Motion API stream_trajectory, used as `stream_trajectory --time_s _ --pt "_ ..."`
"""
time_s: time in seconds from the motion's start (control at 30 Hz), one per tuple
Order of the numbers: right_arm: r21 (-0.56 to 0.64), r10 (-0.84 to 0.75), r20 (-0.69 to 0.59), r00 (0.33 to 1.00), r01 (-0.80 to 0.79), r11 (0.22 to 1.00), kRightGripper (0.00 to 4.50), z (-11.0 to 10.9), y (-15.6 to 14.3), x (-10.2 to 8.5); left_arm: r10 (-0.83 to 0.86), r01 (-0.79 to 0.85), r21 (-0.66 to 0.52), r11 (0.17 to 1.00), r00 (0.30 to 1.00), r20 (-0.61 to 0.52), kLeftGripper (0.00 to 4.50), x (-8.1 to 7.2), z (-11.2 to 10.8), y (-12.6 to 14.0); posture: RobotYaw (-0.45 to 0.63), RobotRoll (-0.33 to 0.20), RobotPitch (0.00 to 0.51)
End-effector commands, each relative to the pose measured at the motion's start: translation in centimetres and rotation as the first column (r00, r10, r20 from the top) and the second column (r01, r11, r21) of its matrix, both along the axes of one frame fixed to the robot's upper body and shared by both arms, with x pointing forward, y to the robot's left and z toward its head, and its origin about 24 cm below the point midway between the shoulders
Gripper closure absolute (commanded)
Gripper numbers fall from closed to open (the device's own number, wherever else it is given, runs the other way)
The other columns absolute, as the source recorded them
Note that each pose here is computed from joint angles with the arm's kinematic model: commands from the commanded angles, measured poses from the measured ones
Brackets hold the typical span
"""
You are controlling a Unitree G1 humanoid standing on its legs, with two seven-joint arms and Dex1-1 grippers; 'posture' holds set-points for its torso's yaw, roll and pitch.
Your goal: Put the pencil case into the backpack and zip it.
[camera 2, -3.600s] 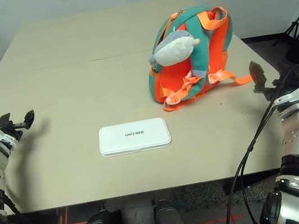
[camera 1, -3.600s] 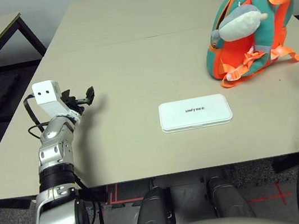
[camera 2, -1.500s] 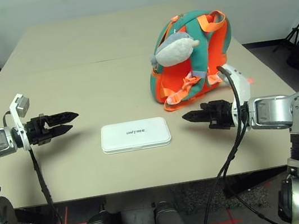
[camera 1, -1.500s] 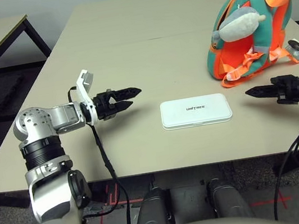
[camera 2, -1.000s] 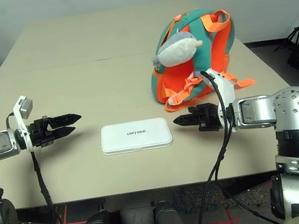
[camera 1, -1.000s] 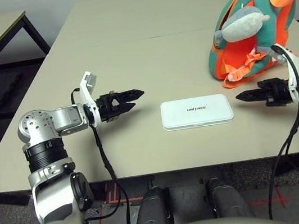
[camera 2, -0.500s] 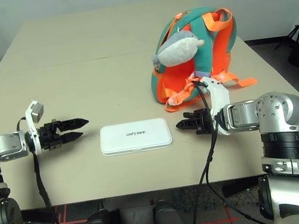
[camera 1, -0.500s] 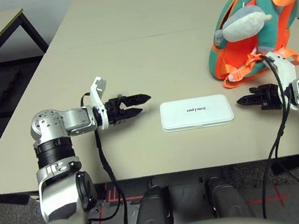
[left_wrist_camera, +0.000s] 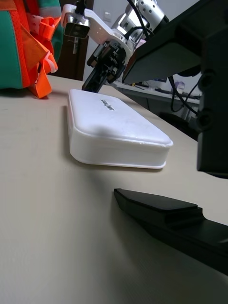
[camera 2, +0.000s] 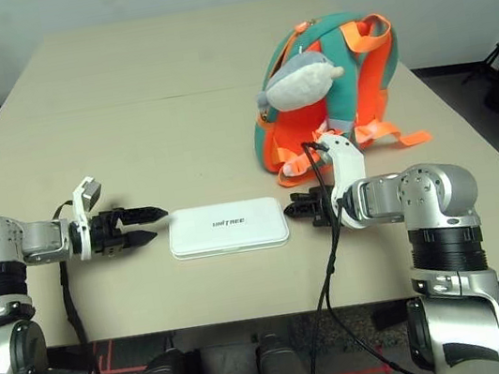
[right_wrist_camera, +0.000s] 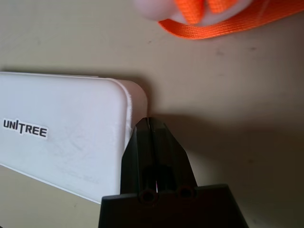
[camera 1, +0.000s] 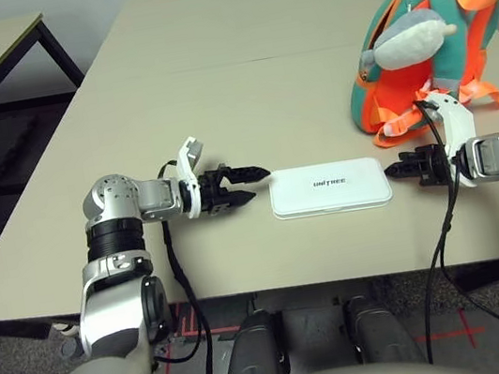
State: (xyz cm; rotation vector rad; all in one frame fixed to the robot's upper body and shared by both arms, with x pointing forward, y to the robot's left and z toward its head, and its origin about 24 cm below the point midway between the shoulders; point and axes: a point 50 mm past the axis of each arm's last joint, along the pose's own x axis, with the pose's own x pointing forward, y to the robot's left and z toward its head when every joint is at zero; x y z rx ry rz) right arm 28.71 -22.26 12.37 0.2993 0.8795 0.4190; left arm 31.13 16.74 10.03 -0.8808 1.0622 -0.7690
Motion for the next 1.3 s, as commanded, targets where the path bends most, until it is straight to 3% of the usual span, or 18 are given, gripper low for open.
stream_trajectory --time_s 0.03,0.8,0.9,1.13,1.2,1.3 --pt "0.007 0.009 0.004 1.0 -0.009 1.0 4.49 0.1 0.4 -0.1 -0.041 0.044 0.029 0.999 0.996 -0.085 0.0 -0.6 -1.7 -0.8 -0.02 0.0 0.096" --pt "0.073 0.043 0.046 0.998 -0.047 0.996 4.49 -0.1 4.2 1.0 -0.249 0.248 -0.023 0.968 0.961 -0.118 0.0 -3.3 -2.4 -1.3 0.0 0.0 0.088" --pt "0.076 0.038 0.055 0.998 -0.042 0.996 4.5 0.0 4.2 1.2 -0.255 0.253 -0.026 0.967 0.96 -0.116 0.61 -3.4 -2.3 -1.2 0.0 0.0 0.086" --pt "0.081 0.028 0.071 0.997 -0.034 0.996 4.5 0.1 4.1 1.4 -0.271 0.271 -0.022 0.962 0.958 -0.092 2.79 -3.5 -1.9 -1.0 0.0 0.0 0.078" --pt "0.084 0.023 0.081 0.996 -0.03 0.996 4.5 0.3 4.0 1.5 -0.261 0.261 -0.017 0.965 0.962 -0.076 3.05 -3.3 -1.6 -0.9 0.01 0.0 0.076" --pt "0.085 0.025 0.116 0.993 -0.035 0.996 4.5 1.1 3.6 1.4 -0.25 0.25 -0.005 0.968 0.968 -0.033 3.05 -3.0 -0.8 -0.6 0.01 0.0 0.074"
